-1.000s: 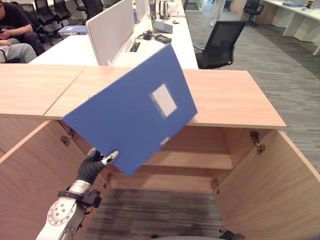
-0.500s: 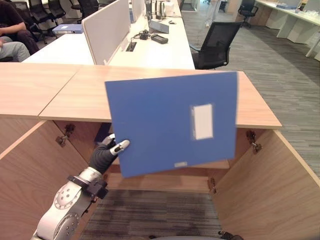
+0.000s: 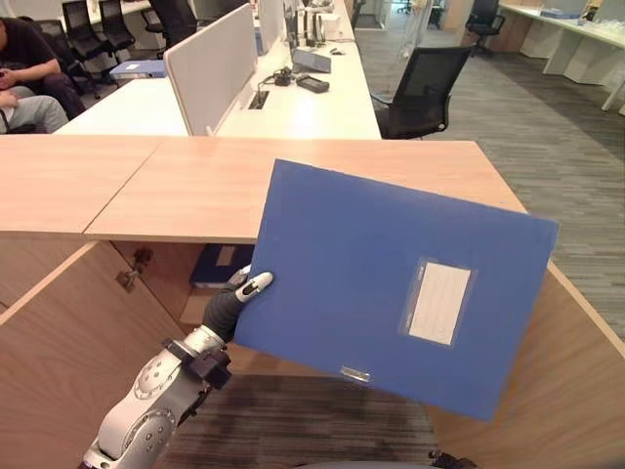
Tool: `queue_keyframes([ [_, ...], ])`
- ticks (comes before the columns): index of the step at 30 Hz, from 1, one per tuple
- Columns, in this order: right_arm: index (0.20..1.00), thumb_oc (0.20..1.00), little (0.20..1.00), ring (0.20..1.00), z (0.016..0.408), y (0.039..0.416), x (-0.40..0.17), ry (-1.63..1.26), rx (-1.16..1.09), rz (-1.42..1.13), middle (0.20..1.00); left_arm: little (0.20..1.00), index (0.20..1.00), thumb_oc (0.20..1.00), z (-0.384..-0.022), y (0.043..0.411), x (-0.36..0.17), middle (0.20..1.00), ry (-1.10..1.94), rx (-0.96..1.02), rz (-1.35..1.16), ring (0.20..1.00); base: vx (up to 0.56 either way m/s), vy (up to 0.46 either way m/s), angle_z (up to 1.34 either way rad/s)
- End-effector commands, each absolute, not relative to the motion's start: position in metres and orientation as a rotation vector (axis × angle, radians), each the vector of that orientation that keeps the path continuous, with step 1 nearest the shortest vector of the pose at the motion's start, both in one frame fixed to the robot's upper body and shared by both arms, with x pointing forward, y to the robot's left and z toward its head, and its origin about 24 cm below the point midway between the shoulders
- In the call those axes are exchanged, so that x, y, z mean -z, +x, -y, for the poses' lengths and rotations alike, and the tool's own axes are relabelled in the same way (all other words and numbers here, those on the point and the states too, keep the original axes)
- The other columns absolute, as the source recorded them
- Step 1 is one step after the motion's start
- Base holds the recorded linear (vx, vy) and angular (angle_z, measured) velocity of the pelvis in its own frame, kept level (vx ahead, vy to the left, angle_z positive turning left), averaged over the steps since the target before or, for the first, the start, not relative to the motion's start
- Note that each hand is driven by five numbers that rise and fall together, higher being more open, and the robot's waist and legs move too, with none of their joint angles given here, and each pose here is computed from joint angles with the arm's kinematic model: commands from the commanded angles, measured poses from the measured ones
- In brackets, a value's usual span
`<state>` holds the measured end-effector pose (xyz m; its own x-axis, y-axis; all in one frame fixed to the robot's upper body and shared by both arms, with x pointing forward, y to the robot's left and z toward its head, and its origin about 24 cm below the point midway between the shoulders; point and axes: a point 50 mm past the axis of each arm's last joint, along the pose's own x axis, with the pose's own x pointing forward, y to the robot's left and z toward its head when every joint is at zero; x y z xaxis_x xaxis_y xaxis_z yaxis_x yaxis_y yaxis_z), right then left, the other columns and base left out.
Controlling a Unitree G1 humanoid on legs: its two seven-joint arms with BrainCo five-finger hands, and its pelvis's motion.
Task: Put the empty folder in the office cabinet
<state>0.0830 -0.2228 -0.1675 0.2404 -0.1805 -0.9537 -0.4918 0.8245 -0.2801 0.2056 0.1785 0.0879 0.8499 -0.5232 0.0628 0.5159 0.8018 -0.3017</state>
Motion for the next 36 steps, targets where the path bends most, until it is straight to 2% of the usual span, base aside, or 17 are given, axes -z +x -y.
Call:
queue_keyframes([
  [1,1.000,1.000,1.000,1.000,0.216,0.080,0.170,-0.611,-0.304,-1.351,1.000,0.200,0.200,0.200,-0.196,0.210,-0.116,0.200,-0.157,0.552,0.108,0.200,0.00,0.000,0.00],
  [5,1.000,1.000,1.000,1.000,0.213,0.069,0.172,-0.585,-0.313,-1.392,1.000,0.200,0.200,0.200,-0.225,0.201,-0.119,0.200,0.117,0.512,0.033,0.200,-0.01,-0.007,-0.07],
  [7,1.000,1.000,1.000,1.000,0.208,0.095,0.168,-0.550,-0.301,-1.345,1.000,0.200,0.200,0.200,-0.240,0.198,-0.115,0.200,0.273,0.492,-0.029,0.200,0.00,-0.020,-0.06],
  [12,1.000,1.000,1.000,1.000,0.223,0.124,0.158,-0.541,-0.211,-1.248,1.000,0.200,0.200,0.200,-0.263,0.191,-0.098,0.200,0.438,0.422,-0.126,0.200,0.00,0.000,0.00],
  [18,1.000,1.000,1.000,1.000,0.223,0.160,0.143,-0.505,-0.187,-1.112,1.000,0.200,0.200,0.200,-0.286,0.187,-0.095,0.200,0.670,0.363,-0.190,0.200,-0.01,-0.002,-0.03],
  [19,1.000,1.000,1.000,1.000,0.225,0.177,0.134,-0.496,-0.169,-1.039,1.000,0.200,0.200,0.200,-0.294,0.185,-0.093,0.200,0.749,0.339,-0.211,0.200,-0.01,0.000,-0.05],
  [24,1.000,1.000,1.000,1.000,0.231,0.226,0.095,-0.498,-0.124,-0.793,1.000,0.200,0.200,0.200,-0.308,0.184,-0.101,0.200,0.989,0.278,-0.205,0.200,0.00,0.002,-0.02],
  [25,1.000,1.000,1.000,1.000,0.231,0.226,0.095,-0.499,-0.124,-0.794,1.000,0.200,0.200,0.200,-0.308,0.184,-0.100,0.200,0.990,0.278,-0.205,0.200,0.00,0.000,0.00],
  [26,1.000,1.000,1.000,1.000,0.232,0.241,0.076,-0.489,-0.120,-0.684,1.000,0.200,0.200,0.200,-0.311,0.186,-0.104,0.200,1.059,0.243,-0.181,0.200,0.00,0.000,0.00],
  [30,1.000,1.000,1.000,1.000,0.225,0.263,0.034,-0.450,-0.192,-0.473,1.000,0.200,0.200,0.200,-0.316,0.188,-0.109,0.200,1.221,0.164,-0.130,0.200,0.00,0.000,0.00],
  [36,1.000,1.000,1.000,1.000,0.212,0.272,0.009,-0.452,-0.349,-0.386,1.000,0.200,0.200,0.200,-0.306,0.192,-0.126,0.200,1.256,0.148,-0.020,0.200,0.00,0.000,0.00],
])
